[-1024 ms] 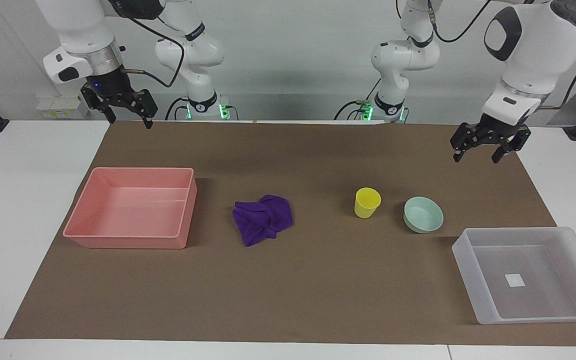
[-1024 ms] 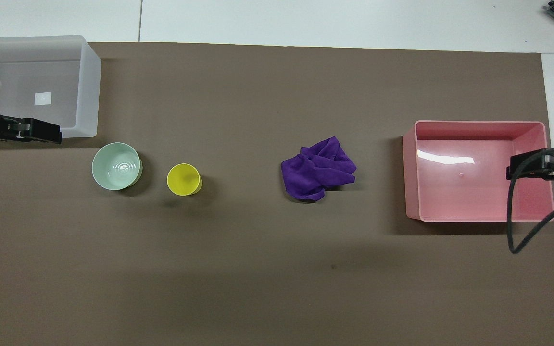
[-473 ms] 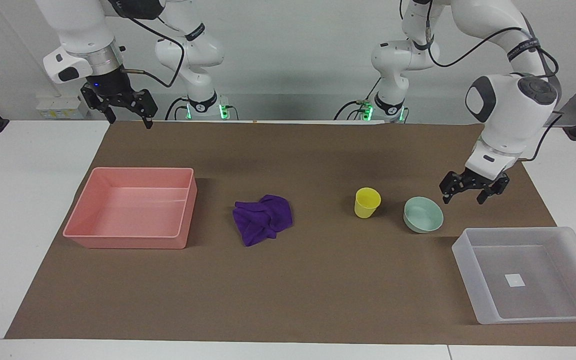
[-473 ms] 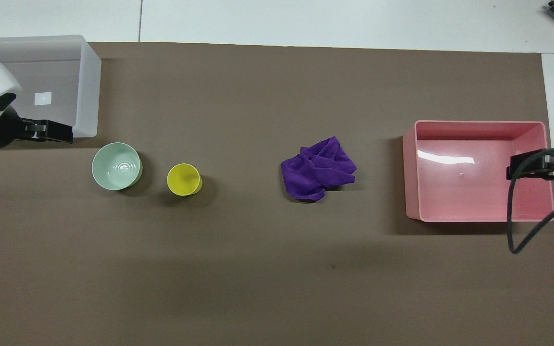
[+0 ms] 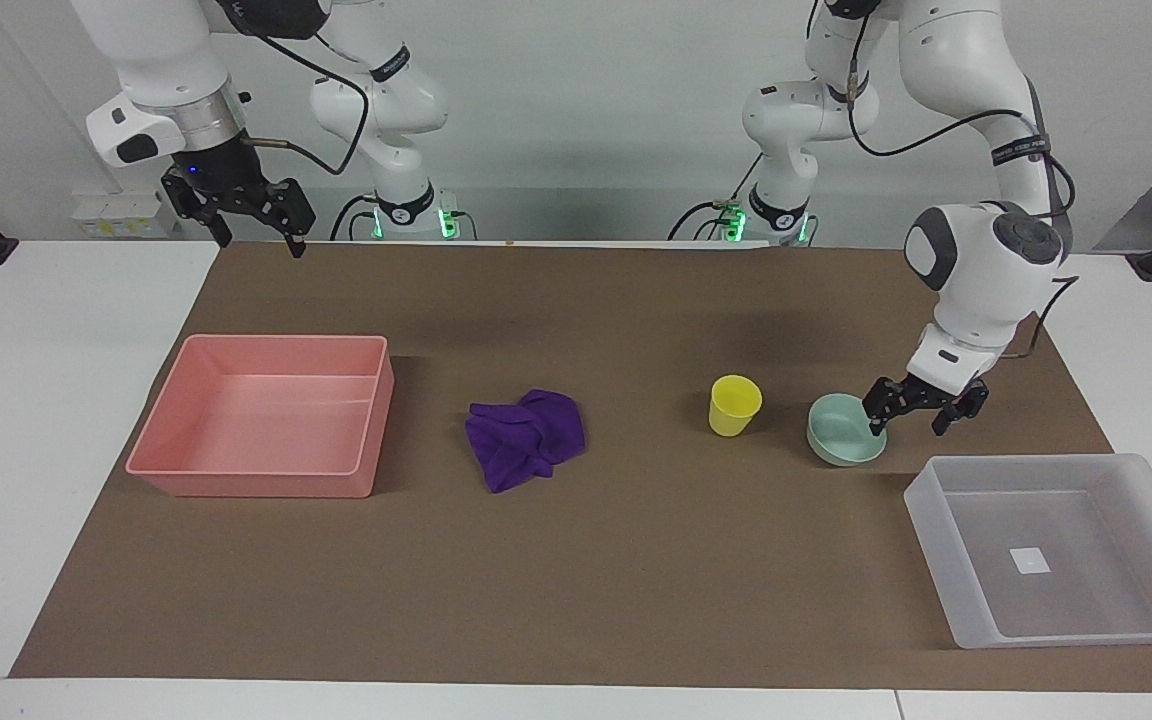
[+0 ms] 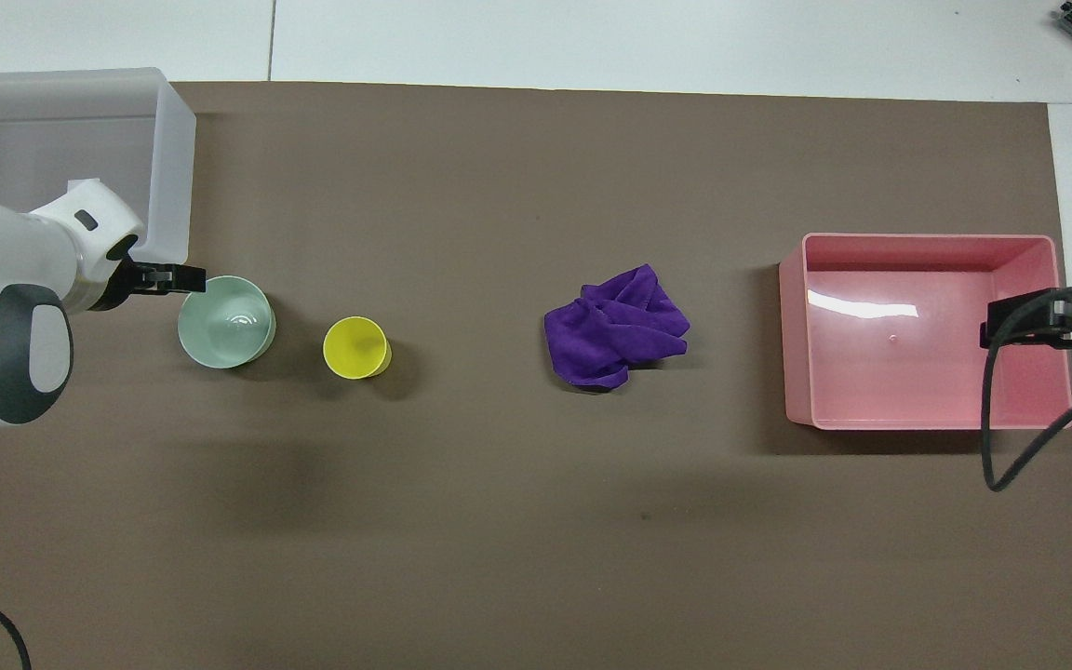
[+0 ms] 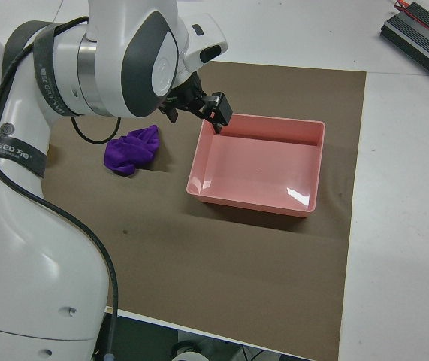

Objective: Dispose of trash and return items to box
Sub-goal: 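Reach the left gripper down and grasp the rim of the green bowl, then lift the bowl into the clear box while the right gripper grasps the cloth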

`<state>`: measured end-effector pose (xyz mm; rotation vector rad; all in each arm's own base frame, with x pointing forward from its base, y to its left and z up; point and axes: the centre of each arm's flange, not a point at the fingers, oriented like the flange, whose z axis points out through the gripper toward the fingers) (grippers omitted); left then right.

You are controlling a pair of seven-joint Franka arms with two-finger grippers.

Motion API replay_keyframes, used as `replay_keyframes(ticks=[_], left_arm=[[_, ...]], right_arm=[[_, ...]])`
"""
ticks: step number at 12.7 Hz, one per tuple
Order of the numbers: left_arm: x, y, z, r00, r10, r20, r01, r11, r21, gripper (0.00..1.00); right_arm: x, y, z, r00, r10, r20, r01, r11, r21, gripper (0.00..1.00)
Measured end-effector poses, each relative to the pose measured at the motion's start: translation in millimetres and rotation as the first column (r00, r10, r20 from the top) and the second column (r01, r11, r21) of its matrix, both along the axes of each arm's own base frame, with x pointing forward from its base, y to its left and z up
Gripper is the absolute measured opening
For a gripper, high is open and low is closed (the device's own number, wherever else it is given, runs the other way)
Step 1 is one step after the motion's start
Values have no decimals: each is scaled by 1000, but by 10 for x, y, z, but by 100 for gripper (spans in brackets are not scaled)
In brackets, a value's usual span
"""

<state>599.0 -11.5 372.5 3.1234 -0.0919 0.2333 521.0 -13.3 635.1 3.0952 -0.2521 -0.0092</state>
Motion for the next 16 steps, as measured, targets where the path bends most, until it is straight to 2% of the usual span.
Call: replay_keyframes(ticks=[4,5,6,12,13,16], left_arm=[[-72,-3,-409,1000,0,-23,0,1000,-3,100],[-92,-3,-461,1000,1,-27,-1,1000,-3,94],[-102,-2,-476,1000,1,-29,-1,1000,-3,94],[-79,58,-416,1000,15,-22,-16,1000,-8,13],[-51,48,-333,1000,17,-16,-17,1000,-12,3],[-13,43,60,1000,15,-21,-16,1000,-11,3]], right_arm=[[0,0,0,1000,0,0,0,1000,0,100],[0,0,0,1000,0,0,0,1000,0,100],[0,0,0,1000,0,0,0,1000,0,100],[-2,6,3,1000,8,0,-8,1000,0,100],[-1,28,7,1000,23,2,-23,1000,0,100],[90,222,-29,996,60,66,-62,998,29,100]])
